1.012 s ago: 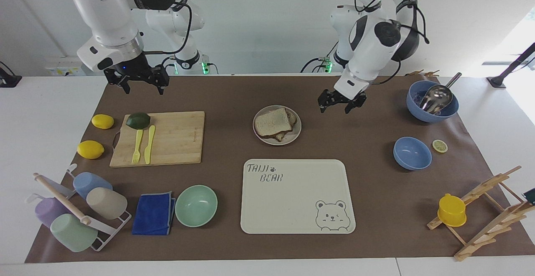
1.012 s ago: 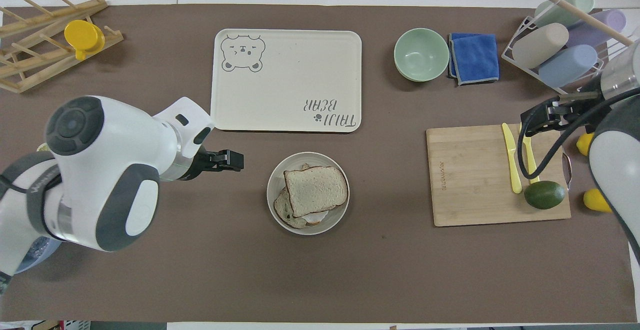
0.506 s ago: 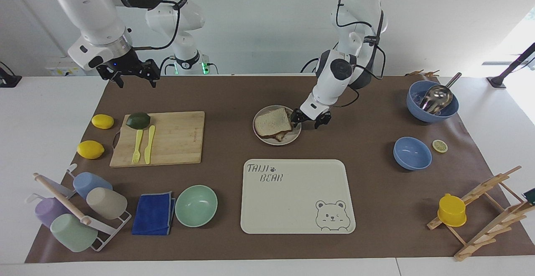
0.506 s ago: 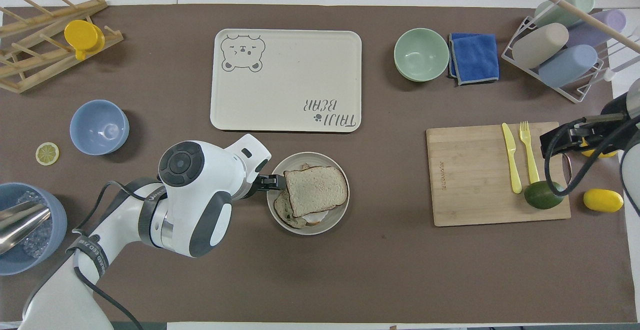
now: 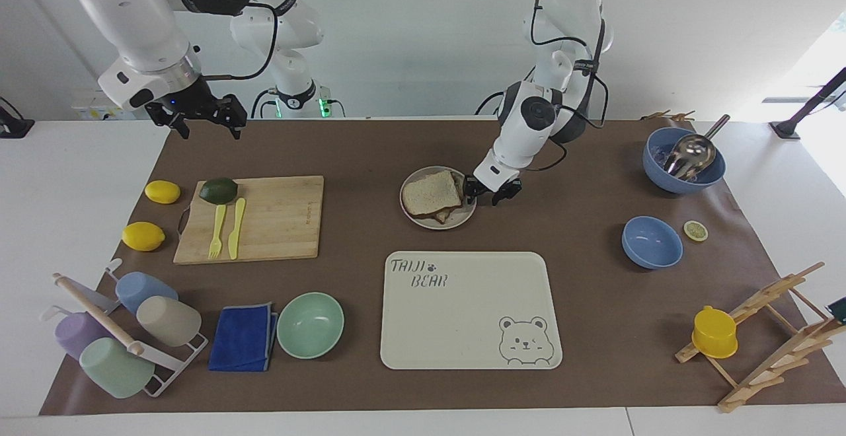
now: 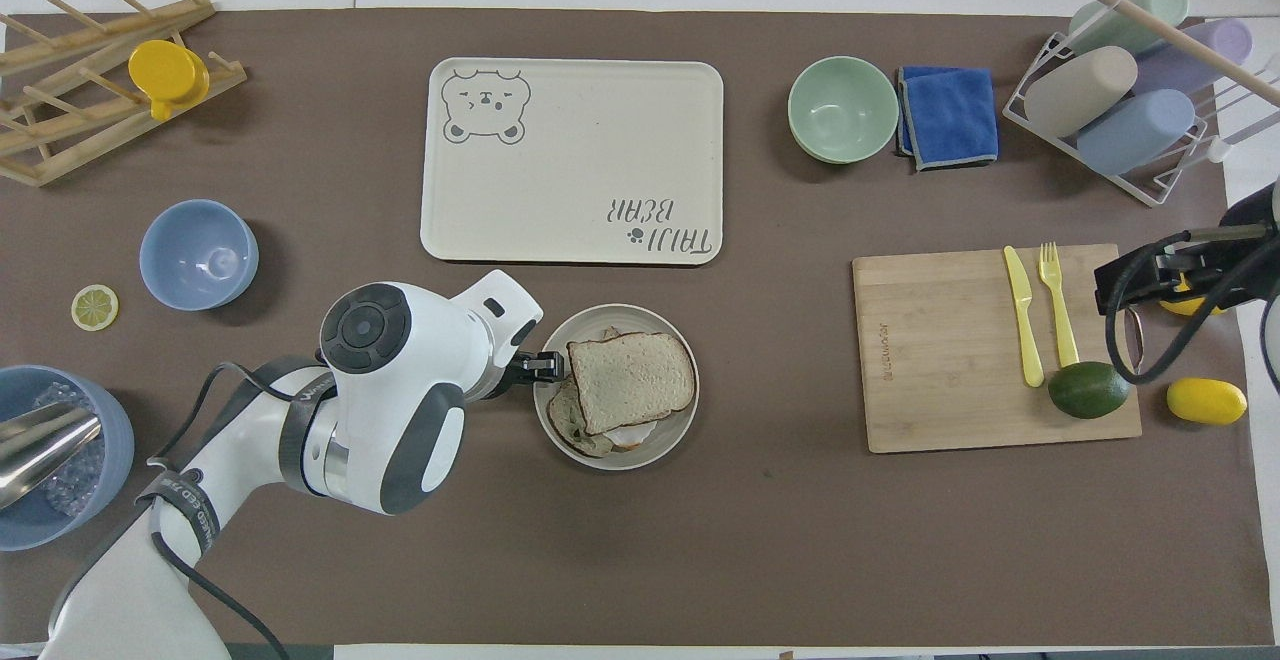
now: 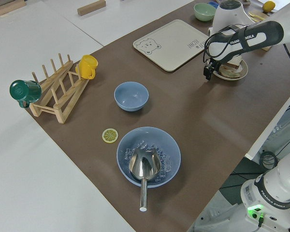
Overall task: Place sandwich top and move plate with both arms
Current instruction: 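Grip the white plate rim with the left gripper, then slide the plate with the left gripper onto the bear tray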
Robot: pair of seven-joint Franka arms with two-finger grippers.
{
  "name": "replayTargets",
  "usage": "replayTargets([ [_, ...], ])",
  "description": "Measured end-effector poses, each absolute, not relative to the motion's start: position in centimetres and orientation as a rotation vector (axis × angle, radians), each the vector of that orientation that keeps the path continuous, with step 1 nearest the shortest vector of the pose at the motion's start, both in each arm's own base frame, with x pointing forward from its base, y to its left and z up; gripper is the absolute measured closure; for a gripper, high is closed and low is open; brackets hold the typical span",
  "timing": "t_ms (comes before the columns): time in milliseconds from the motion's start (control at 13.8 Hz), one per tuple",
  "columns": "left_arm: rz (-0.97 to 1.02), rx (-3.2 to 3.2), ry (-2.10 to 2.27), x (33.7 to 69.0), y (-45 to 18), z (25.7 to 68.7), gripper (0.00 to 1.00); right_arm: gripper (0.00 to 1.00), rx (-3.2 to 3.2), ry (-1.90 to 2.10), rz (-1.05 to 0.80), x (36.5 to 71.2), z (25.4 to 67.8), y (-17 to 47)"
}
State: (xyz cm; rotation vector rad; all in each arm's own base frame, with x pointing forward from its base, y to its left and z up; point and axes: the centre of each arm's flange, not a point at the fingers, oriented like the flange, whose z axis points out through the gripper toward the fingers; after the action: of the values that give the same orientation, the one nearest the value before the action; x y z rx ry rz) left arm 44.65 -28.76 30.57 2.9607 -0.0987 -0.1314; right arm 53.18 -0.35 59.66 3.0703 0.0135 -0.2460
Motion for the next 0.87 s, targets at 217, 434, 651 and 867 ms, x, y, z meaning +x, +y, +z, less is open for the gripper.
replayTargets([
  [217, -0.147, 2.948, -0.084, 44.3, -29.1, 30.4, 0.56, 0.0, 3.071, 0.006, -0.248, 53.2, 59.6, -0.6],
  [434, -0.147, 2.941, -0.103, 43.8, -29.9, 30.7, 0.93, 0.0, 3.07, 0.004, -0.25, 53.2, 59.5, -0.7],
  [651, -0.137, 2.936, -0.112, 43.7, -30.0, 31.1, 0.96, 0.0, 3.071, -0.002, -0.242, 53.2, 59.5, -0.9],
  [867, -0.143, 2.914, -0.081, 44.3, -29.6, 31.6, 0.96, 0.0, 3.073, -0.041, -0.241, 53.2, 59.5, -2.2],
])
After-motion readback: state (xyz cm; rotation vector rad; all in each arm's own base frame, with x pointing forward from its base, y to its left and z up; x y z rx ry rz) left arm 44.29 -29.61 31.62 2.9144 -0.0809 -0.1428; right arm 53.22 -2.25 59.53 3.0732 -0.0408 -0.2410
